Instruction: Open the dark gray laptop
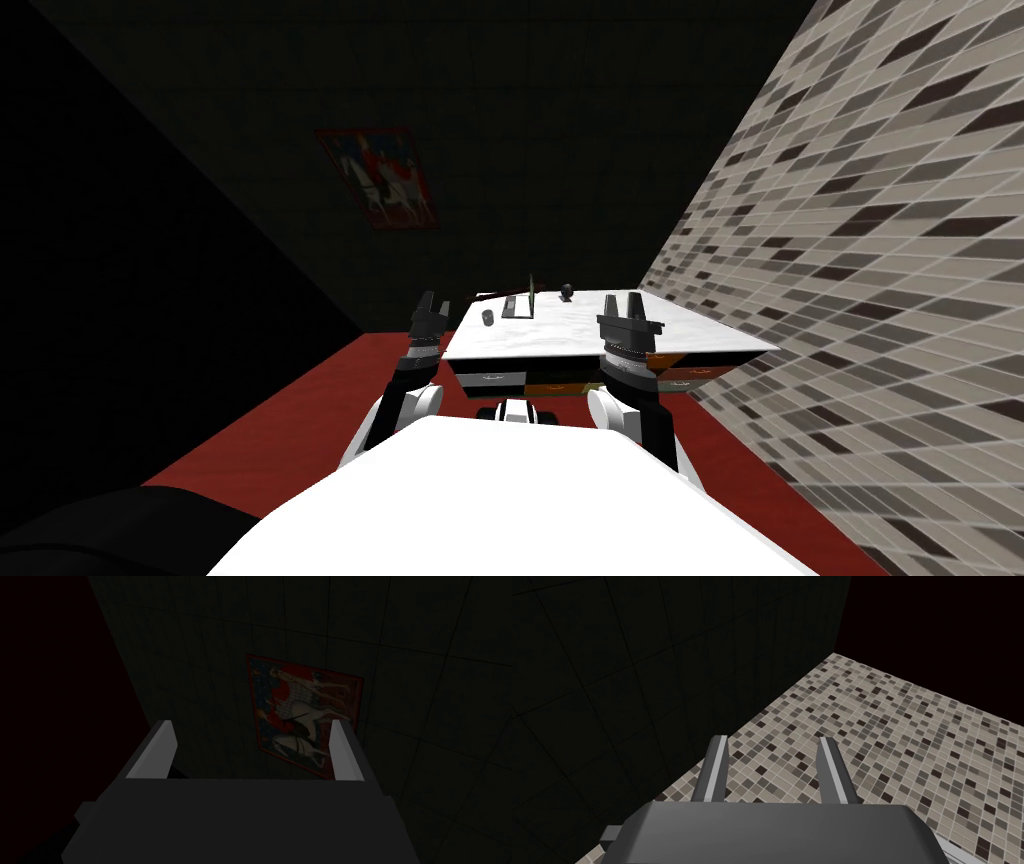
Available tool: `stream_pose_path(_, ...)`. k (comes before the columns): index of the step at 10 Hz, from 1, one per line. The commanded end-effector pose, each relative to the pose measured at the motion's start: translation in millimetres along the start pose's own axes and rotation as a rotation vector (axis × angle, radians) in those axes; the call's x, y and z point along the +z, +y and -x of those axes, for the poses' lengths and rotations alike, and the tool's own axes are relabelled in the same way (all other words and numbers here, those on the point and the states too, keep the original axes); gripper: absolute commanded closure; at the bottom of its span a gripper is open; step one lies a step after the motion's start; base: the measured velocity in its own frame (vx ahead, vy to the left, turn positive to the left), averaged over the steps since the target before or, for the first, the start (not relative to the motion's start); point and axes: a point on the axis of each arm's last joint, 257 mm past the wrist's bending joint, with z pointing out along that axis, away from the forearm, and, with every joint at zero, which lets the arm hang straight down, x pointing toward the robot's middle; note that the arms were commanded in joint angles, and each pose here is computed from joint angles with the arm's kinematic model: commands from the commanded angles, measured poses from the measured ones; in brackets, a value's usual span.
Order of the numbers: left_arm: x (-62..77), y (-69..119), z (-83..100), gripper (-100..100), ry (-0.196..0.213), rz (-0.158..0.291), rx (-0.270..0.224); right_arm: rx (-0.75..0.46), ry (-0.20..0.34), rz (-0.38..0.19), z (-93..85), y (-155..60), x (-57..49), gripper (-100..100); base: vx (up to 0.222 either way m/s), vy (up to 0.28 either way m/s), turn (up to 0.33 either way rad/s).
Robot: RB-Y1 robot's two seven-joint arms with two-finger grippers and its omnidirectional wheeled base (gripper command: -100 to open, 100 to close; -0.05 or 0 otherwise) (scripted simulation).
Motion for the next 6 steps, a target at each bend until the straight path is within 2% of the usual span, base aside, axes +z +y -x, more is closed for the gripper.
stream_pose_path(1,1.2,10.7,-3.5,-100,0.045,0.023,0.043,0.0,0.0,-0.001,0.0,0,-0.1,0,0.003,-0.04,-0.07)
stream_pose_path(2,2.7,22.0,-2.9,-100,0.064,0.047,0.078,0.0,0.0,-0.001,0.0,0,-0.1,0,0.003,-0.066,-0.141)
stream_pose_path(4,4.8,36.6,0.1,-100,0.076,0.076,0.118,0.0,0.0,-0.001,0.0,0,-0.1,0,0.013,-0.084,-0.107)
stream_pose_path(5,7.4,53.7,5.5,-100,0.08,0.112,0.162,0.0,0.0,-0.001,0.0,0,-0.1,0,0.014,-0.11,-0.2)
stream_pose_path(6,8.8,62.8,9.1,-100,0.08,0.131,0.185,0.0,0.0,-0.001,0.0,0,-0.1,0,0.014,-0.112,-0.185)
